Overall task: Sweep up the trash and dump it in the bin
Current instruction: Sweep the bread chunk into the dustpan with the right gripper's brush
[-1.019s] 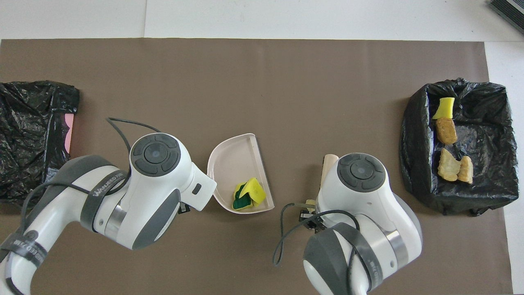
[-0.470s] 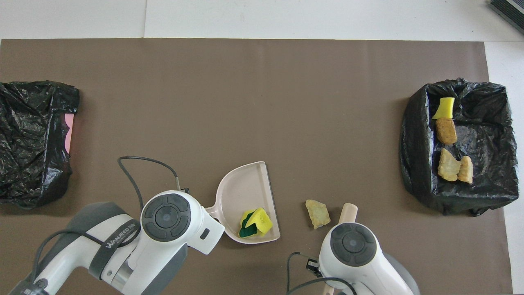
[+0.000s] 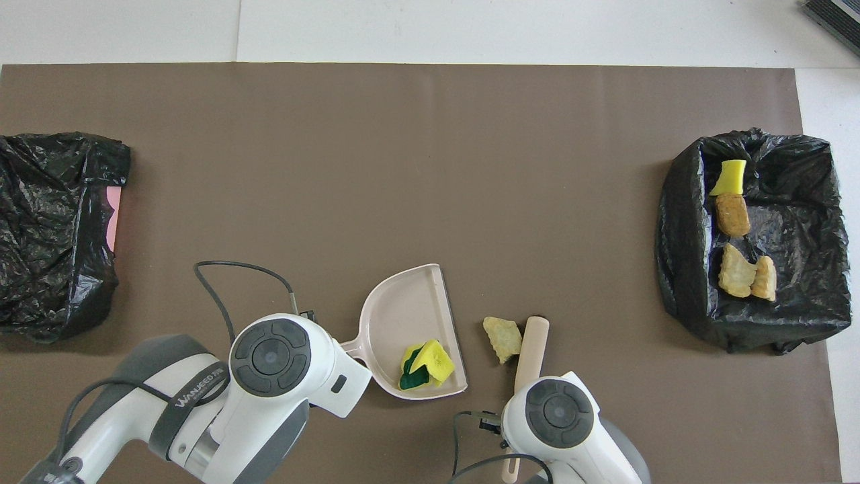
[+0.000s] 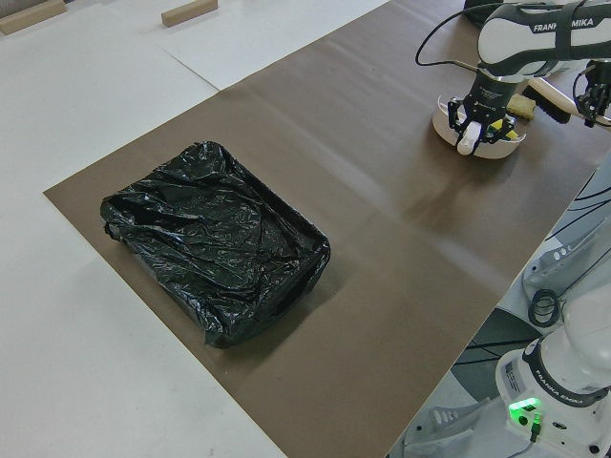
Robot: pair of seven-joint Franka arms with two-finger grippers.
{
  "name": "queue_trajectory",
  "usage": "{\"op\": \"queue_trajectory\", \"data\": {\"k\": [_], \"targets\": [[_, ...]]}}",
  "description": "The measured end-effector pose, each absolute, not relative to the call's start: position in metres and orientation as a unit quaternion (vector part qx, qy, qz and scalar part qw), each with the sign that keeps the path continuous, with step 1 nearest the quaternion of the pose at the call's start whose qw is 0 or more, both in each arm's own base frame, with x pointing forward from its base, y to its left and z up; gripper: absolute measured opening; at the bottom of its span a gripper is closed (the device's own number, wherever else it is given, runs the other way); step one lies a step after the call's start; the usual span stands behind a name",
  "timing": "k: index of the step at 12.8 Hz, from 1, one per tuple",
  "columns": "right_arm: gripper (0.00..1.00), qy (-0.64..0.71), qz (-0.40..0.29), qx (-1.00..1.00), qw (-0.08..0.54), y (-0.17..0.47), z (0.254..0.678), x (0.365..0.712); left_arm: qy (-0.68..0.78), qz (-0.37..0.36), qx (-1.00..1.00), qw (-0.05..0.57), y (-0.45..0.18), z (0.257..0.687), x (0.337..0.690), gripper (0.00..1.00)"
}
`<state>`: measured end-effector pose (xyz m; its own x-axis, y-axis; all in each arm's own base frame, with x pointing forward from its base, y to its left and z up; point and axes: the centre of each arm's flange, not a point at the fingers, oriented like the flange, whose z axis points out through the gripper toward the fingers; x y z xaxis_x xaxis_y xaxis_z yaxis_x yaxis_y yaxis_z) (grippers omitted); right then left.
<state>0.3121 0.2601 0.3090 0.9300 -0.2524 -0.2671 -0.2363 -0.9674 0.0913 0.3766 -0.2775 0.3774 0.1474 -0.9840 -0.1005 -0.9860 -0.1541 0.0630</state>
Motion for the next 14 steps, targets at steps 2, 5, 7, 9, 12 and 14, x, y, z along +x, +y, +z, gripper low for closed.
{"op": "queue_trajectory", "data": {"k": [2,5,7,9,12,14], "targets": [[0.26,-0.093,-0.139,0.986,0.001,0.287,0.31,0.329,0.651,0.064,-0.757,0.008,-0.277,0.372,0.374,0.32],[0.26,0.015,-0.147,0.988,-0.044,0.337,0.317,0.33,0.65,0.064,-0.757,0.008,-0.277,0.371,0.374,0.32],[0.26,0.09,-0.158,0.979,-0.093,0.344,0.319,0.332,0.648,0.064,-0.759,0.008,-0.275,0.37,0.375,0.32],[0.26,0.12,-0.163,0.974,-0.103,0.335,0.318,0.34,0.646,0.064,-0.761,0.006,-0.274,0.369,0.376,0.32],[0.26,0.139,-0.177,0.971,-0.079,0.314,0.325,0.355,0.628,0.059,-0.776,0.003,-0.265,0.37,0.384,0.32],[0.26,0.136,-0.188,0.971,-0.053,0.286,0.34,0.372,0.599,0.048,-0.799,-0.007,-0.245,0.377,0.402,0.32]]}}
